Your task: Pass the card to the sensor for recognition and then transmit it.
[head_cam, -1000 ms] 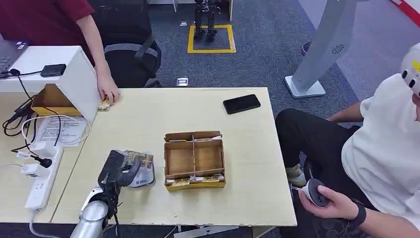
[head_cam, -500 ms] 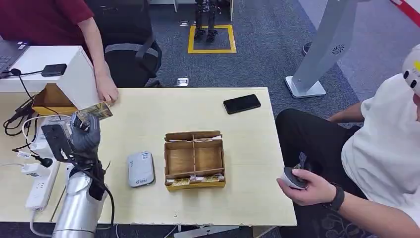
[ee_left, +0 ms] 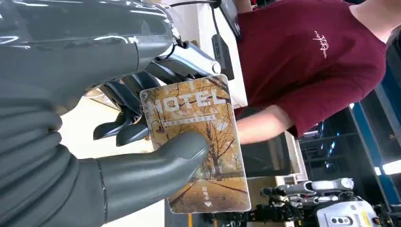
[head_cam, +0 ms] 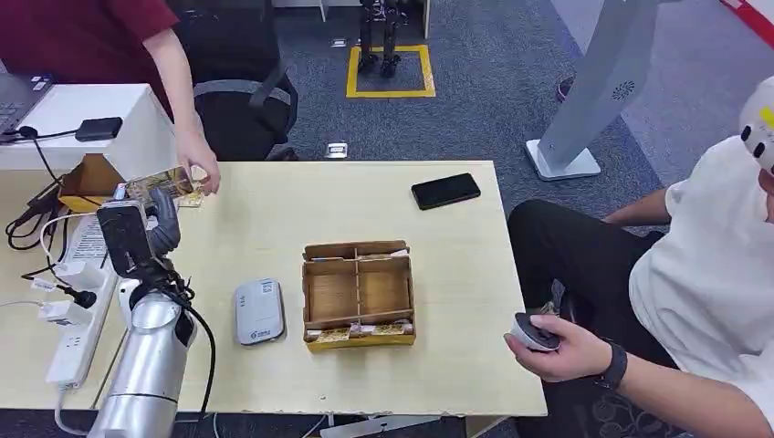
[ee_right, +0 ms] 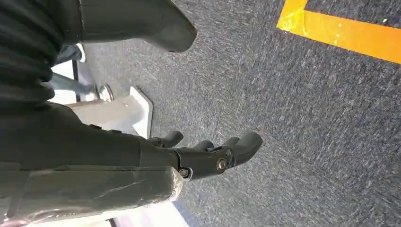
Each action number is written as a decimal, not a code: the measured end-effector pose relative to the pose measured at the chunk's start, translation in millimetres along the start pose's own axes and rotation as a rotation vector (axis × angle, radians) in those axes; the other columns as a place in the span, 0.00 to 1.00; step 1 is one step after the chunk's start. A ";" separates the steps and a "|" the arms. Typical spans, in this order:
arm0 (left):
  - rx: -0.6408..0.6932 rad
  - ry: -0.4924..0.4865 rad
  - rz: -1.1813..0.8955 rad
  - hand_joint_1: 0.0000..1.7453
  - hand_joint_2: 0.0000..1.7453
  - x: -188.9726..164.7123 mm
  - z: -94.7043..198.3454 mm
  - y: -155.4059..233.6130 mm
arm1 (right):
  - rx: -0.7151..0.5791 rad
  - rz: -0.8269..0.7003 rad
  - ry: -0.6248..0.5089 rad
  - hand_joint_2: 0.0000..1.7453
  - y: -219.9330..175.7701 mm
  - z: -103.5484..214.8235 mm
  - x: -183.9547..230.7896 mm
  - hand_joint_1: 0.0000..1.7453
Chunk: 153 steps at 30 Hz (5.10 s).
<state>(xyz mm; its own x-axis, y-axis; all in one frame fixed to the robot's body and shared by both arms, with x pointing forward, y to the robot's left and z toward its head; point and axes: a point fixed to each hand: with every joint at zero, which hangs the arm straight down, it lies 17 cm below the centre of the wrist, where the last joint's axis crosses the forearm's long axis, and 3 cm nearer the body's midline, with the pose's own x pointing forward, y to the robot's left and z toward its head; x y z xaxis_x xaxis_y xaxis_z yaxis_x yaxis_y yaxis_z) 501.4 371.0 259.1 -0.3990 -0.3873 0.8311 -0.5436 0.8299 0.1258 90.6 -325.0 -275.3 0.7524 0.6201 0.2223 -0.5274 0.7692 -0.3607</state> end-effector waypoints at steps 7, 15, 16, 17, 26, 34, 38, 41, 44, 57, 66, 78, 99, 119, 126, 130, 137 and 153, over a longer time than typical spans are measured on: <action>-0.007 0.011 -0.011 1.00 1.00 -6.4 3.0 -1.7 | 0.002 0.006 -0.002 1.00 0.4 0.0 0.5 0.00; -0.009 0.012 -0.032 0.00 1.00 -10.3 4.0 0.7 | 0.002 0.006 -0.003 1.00 0.4 0.0 0.7 0.00; -0.010 0.010 -0.034 0.00 1.00 -10.2 4.3 0.6 | 0.003 0.006 -0.003 1.00 0.6 0.0 0.6 0.00; -0.010 0.009 -0.034 0.00 1.00 -10.3 4.3 0.9 | 0.005 0.006 -0.003 1.00 0.9 0.1 0.7 0.00; -0.139 0.117 0.085 0.00 1.00 -27.7 14.0 -17.7 | 0.001 -0.007 0.008 1.00 0.5 0.1 -1.1 0.00; -0.506 0.020 0.150 0.00 1.00 8.2 82.3 -43.4 | 0.010 -0.054 0.034 1.00 6.1 2.6 -10.0 0.00; -0.574 -0.047 0.131 0.00 1.00 35.3 115.8 -41.7 | 0.012 -0.072 0.045 1.00 9.1 4.4 -15.7 0.00; -0.599 -0.116 0.079 0.00 1.00 48.9 126.3 -39.1 | 0.010 -0.081 0.045 1.00 8.7 4.3 -15.4 0.00; -0.671 -0.343 -0.194 0.00 1.00 72.3 178.7 -43.9 | 0.008 -0.098 0.041 1.00 10.1 5.0 -15.9 0.00; -0.877 -0.648 -0.707 0.00 1.00 73.5 310.5 -81.4 | 0.008 -0.121 0.047 1.00 10.4 5.4 -17.7 0.00; -0.951 -0.705 -0.727 0.00 1.00 62.7 334.3 -119.4 | 0.012 -0.114 0.048 1.00 8.7 4.1 -14.6 0.00; -0.944 -0.714 -0.694 0.00 1.00 72.4 326.0 -171.3 | 0.012 -0.095 0.032 1.00 6.2 2.7 -9.1 0.00; -1.009 -0.588 -0.786 0.00 1.00 27.5 315.5 -199.2 | 0.011 -0.074 0.018 1.00 7.4 2.3 -3.4 0.00; -0.974 -0.533 -0.798 0.00 1.00 18.1 301.7 -196.0 | 0.009 -0.069 0.009 1.00 8.2 2.5 -1.4 0.00; -0.960 -0.518 -0.800 1.00 1.00 16.5 295.6 -194.3 | 0.009 -0.069 0.009 1.00 8.2 2.5 -1.4 0.00; -0.956 -0.511 -0.801 1.00 1.00 15.2 293.0 -193.0 | 0.007 -0.069 0.009 1.00 7.9 2.5 -1.4 0.00; -0.951 -0.497 -0.798 0.94 1.00 13.5 290.1 -191.5 | 0.008 -0.069 0.007 1.00 8.1 2.5 -1.2 0.00; -0.983 -0.481 -0.784 1.00 1.00 9.8 294.1 -192.5 | 0.000 -0.067 -0.005 1.00 6.6 2.3 0.9 0.00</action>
<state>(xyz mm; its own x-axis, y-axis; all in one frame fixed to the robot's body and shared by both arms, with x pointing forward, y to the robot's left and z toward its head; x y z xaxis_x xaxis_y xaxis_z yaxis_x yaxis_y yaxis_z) 385.0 89.3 83.8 -0.5569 -0.8224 0.1164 -0.0760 0.1899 0.9789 86.9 -319.0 -275.5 0.7843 0.5676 0.2505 -0.4755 0.8093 -0.3449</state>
